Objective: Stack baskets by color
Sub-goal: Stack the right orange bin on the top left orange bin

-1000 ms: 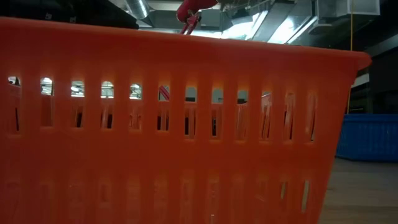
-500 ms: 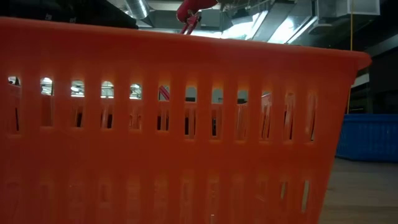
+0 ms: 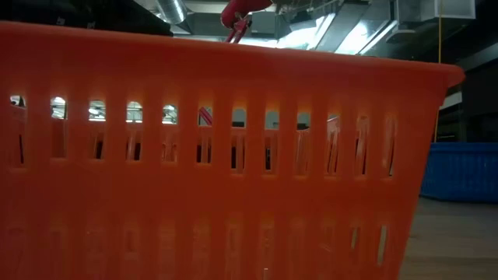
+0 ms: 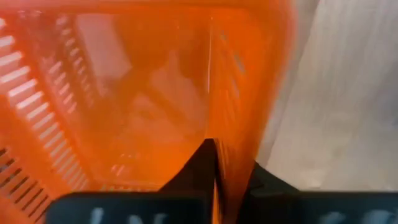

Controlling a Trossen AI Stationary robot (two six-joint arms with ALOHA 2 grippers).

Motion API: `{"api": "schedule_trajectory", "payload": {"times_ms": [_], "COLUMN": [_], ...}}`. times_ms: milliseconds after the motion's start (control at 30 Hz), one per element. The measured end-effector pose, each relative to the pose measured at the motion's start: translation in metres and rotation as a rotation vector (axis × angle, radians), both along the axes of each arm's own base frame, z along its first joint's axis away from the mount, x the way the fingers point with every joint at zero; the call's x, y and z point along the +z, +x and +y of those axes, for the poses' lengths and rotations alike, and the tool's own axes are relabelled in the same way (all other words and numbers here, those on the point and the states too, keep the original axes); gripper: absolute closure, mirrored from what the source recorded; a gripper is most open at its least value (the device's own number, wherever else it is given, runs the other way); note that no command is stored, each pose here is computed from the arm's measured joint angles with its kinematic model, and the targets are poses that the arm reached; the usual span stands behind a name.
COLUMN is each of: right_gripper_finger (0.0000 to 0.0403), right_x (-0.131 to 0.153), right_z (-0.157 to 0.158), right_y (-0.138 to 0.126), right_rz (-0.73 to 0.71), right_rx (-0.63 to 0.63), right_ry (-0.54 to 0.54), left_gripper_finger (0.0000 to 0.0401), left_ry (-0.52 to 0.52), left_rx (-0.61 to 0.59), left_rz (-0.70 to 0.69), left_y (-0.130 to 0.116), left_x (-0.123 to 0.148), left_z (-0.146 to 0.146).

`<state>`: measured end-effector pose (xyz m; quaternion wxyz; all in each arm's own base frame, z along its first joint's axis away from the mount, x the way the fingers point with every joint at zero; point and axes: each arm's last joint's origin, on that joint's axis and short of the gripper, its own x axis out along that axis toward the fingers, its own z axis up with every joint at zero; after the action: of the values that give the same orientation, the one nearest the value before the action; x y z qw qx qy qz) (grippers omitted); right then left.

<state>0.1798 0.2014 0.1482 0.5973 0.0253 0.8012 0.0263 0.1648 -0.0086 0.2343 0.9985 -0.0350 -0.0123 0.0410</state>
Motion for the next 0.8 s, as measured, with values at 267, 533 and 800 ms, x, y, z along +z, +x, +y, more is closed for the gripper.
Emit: {"api": "schedule_trajectory", "payload": {"times_ms": [267,533,800], "right_gripper_finger": [0.0400,0.0401,0.0402], "right_x": [0.025,0.081,0.111], "right_z": [0.004,0.008,-0.011], "right_y": [0.016,0.055,0.110], "right_rz": [-0.029,-0.244,-0.816], "right_rx": [-0.014,-0.061,-0.025], "right_ry": [0.001,0.008,-0.246], "left_gripper_finger": [0.0328,0.0328,0.0328], "left_ry": [0.000,0.000,0.000], "left_rx": [0.000,0.000,0.000], "left_rz": [0.000,0.000,0.000], "left_y": [0.000,0.000,0.000], "left_x": [0.000,0.000,0.000], "left_z": [0.000,0.000,0.000]}}
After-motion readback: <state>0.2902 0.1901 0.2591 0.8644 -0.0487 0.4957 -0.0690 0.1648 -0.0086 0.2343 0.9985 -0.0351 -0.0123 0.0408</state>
